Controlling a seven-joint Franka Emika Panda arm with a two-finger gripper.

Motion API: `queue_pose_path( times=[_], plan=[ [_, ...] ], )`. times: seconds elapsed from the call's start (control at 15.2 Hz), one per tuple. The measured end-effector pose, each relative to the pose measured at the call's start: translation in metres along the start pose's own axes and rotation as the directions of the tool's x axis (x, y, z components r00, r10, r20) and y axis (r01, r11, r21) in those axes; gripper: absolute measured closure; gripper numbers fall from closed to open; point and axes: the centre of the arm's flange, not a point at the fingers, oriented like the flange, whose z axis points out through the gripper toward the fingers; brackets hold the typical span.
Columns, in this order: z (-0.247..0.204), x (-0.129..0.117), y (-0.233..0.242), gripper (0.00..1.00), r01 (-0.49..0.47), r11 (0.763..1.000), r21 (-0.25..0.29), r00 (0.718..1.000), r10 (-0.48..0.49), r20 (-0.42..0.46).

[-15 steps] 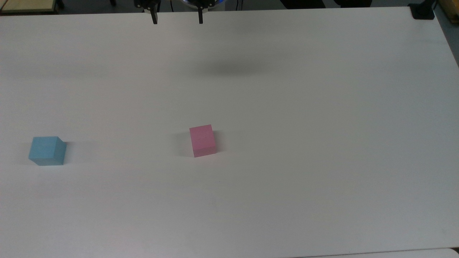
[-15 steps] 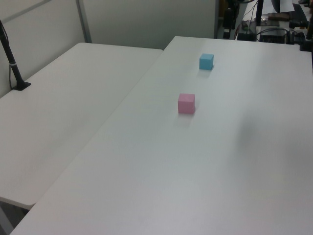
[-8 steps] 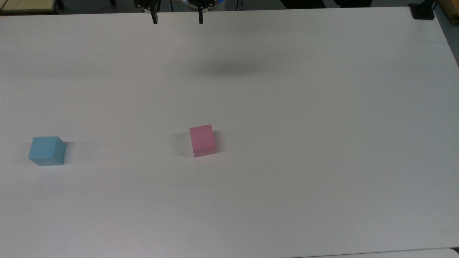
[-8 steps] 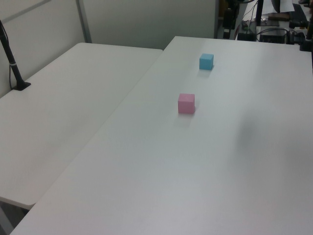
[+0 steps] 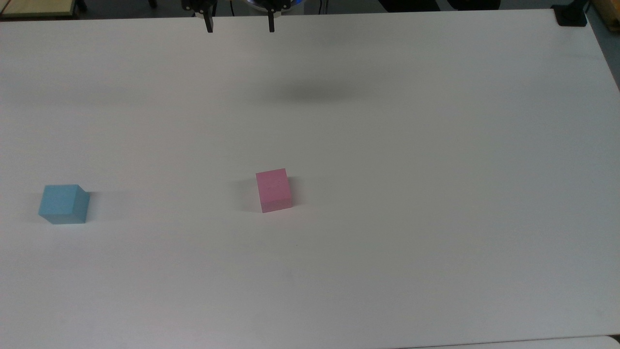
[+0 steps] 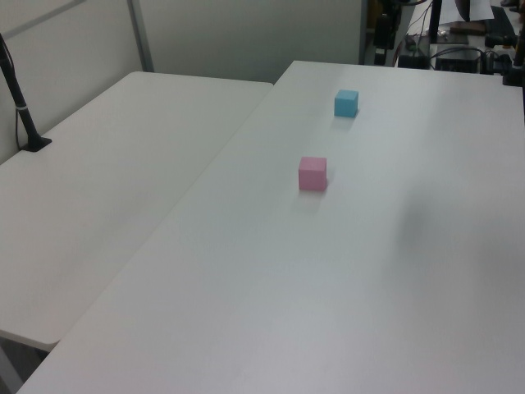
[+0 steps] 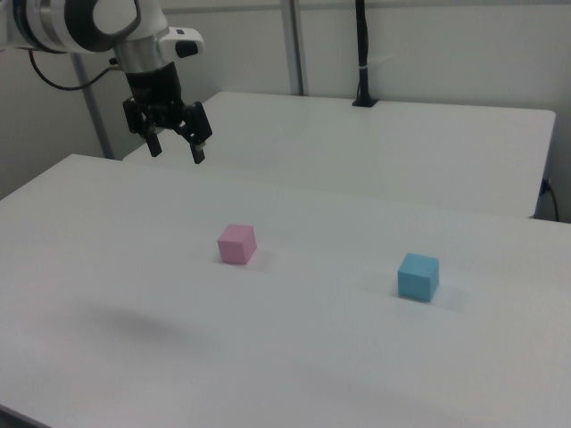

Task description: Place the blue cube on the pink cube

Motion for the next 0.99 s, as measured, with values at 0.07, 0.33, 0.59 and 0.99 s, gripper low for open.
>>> queue_pose_path(
  times=[0.07,0.33,0.59,0.99],
  plan=[
    [0.0000,0.0000,0.0000,0.00,0.000,1.000,0.000,1.000,0.000,0.000],
    [0.0000,0.0000,0.0001,0.00,0.000,1.000,0.000,1.000,0.000,0.000],
    [0.0000,0.0000,0.0002,0.00,0.000,1.000,0.000,1.000,0.000,0.000],
    [0.0000,-0.0001,0.0031,0.00,-0.005,1.000,-0.001,1.000,0.005,0.000]
  ],
)
